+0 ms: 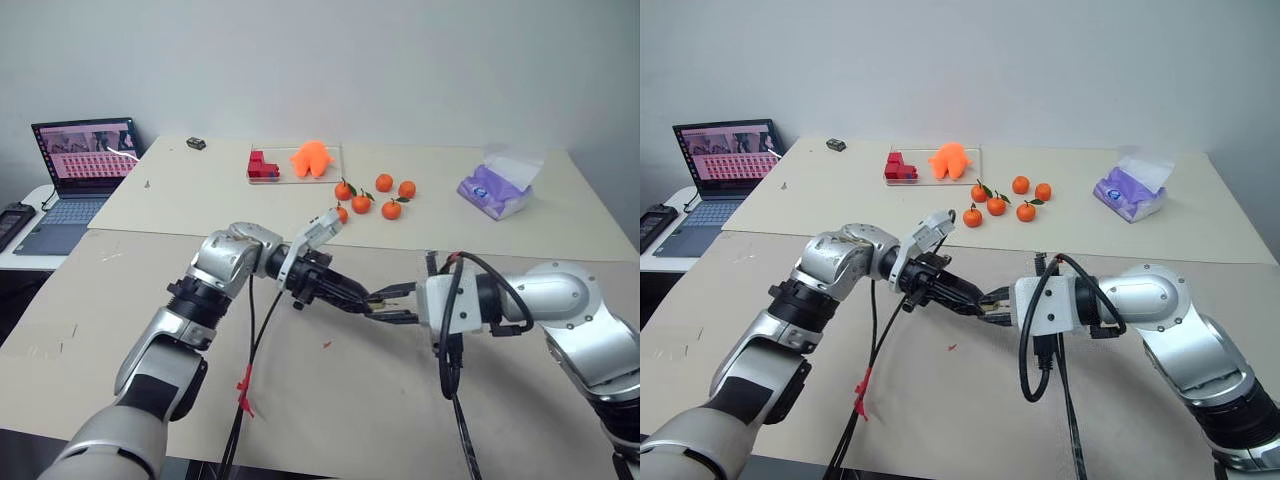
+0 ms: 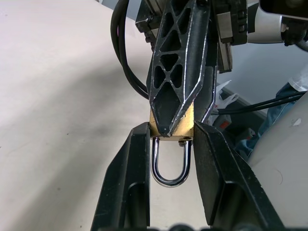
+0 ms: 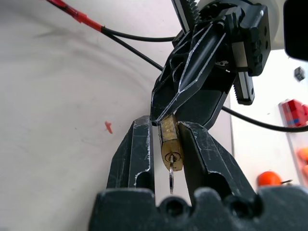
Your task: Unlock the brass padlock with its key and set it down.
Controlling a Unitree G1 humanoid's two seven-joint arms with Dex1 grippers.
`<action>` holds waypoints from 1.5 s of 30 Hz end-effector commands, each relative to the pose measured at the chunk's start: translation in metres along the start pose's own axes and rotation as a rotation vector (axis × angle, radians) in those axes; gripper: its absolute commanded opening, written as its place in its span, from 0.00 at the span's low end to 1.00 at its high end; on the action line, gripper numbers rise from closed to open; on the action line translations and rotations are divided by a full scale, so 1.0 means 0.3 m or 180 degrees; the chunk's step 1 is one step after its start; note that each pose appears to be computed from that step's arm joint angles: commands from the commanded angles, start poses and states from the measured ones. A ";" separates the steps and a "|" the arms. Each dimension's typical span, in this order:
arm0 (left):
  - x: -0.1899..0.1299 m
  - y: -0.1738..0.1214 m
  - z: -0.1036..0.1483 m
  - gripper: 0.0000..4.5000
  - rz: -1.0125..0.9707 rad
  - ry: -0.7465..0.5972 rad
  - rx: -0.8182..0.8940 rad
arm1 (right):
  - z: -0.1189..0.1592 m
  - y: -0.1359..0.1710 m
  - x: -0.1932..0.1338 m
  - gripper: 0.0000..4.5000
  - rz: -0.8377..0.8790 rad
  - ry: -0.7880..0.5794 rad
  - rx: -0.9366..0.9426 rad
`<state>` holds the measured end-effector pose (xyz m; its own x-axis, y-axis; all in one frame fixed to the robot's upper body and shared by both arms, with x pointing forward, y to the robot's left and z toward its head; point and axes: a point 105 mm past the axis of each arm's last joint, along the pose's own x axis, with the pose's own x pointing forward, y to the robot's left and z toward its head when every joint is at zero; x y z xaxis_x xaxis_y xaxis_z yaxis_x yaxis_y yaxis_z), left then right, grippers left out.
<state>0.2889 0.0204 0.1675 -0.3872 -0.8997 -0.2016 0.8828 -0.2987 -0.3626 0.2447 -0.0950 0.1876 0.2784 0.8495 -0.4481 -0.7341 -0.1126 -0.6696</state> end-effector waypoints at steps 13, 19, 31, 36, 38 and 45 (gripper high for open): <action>0.040 -0.047 0.032 0.18 -0.0275 0.0007 0.0225 | -0.025 -0.086 -0.034 0.12 -0.0394 0.0140 -0.0362; 0.040 -0.045 0.032 0.18 -0.0269 -0.0001 0.0214 | -0.022 -0.106 -0.036 0.41 -0.0482 0.0124 -0.0378; 0.039 -0.046 0.032 0.18 -0.0270 -0.0009 0.0205 | -0.022 -0.117 -0.051 0.41 -0.0524 0.0134 -0.0471; 0.032 -0.047 0.019 0.18 -0.0267 0.0027 0.0207 | -0.014 -0.111 -0.068 0.41 -0.0529 0.0127 -0.0482; 0.028 -0.043 0.005 0.18 -0.0246 0.0107 0.0244 | -0.007 -0.103 -0.070 0.41 -0.0490 0.0115 -0.0493; -0.018 0.012 0.040 0.18 -0.0071 0.0035 0.0219 | 0.013 -0.085 -0.082 0.41 -0.0440 0.0080 -0.0475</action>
<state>0.2934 0.0202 0.1708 -0.4048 -0.8920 -0.2010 0.8861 -0.3284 -0.3269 0.2556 -0.1077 0.1954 0.3439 0.8382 -0.4234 -0.6493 -0.1135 -0.7520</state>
